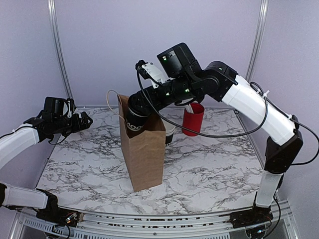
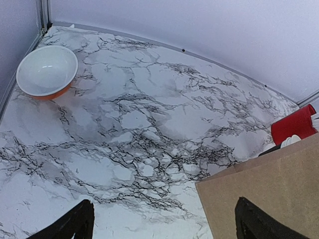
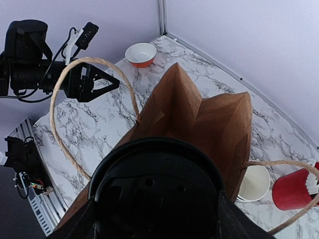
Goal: Pack the takeout coffee
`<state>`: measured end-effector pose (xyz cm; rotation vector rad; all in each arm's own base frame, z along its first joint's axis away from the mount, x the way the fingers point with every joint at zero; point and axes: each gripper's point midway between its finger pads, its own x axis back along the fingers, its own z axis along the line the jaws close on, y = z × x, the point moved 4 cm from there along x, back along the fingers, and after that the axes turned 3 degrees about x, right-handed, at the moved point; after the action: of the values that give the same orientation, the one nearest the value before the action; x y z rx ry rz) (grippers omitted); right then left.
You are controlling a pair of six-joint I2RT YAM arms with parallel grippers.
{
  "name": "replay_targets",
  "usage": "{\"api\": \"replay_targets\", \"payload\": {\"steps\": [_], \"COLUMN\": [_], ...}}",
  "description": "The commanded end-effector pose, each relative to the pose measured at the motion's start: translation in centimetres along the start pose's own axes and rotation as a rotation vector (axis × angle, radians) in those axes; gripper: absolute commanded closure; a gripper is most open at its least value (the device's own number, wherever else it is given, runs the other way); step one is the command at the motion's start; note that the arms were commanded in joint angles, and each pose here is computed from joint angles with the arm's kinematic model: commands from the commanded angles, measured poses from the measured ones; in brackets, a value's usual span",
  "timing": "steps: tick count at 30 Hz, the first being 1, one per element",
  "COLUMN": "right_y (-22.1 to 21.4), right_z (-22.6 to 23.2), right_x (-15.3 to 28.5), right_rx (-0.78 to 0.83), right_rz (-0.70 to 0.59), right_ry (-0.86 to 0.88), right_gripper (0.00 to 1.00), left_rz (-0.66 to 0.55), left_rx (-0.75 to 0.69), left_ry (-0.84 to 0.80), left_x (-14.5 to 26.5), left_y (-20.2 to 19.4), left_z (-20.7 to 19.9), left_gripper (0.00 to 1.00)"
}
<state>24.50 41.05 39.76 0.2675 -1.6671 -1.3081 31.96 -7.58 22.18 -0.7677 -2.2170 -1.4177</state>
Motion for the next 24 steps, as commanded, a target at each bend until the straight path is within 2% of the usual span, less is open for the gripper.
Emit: {"api": "replay_targets", "payload": {"steps": [1,8,13,18,24], "right_y": [0.4,-1.3,-2.3,-2.9,-3.7], "right_z": [-0.6,-0.1,-0.6,-1.3,-1.6], "right_x": [0.0,-2.9,-4.3,-5.1,-5.8], "right_rx": [-0.050,-0.059,-0.084,-0.102,-0.108], "right_rz": [0.007,0.093,0.139,0.165,0.196], "right_ry": [0.017,0.040,0.030,0.026,0.024], "right_gripper": [0.38,0.38,0.39,0.39,0.40], "left_rz": [0.018,0.023,-0.023,-0.100,-0.133], "left_rx": [0.006,0.021,0.084,0.131,0.142], "left_ry": [-0.027,-0.118,-0.265,-0.488,-0.802], "left_x": [-0.4,0.3,3.0,6.6,10.5], "left_y": [-0.3,0.1,1.8,3.8,4.9], "left_z": [-0.1,-1.6,-4.2,-7.4,-11.3], "left_gripper": [0.01,0.01,0.01,0.01,0.01]}}
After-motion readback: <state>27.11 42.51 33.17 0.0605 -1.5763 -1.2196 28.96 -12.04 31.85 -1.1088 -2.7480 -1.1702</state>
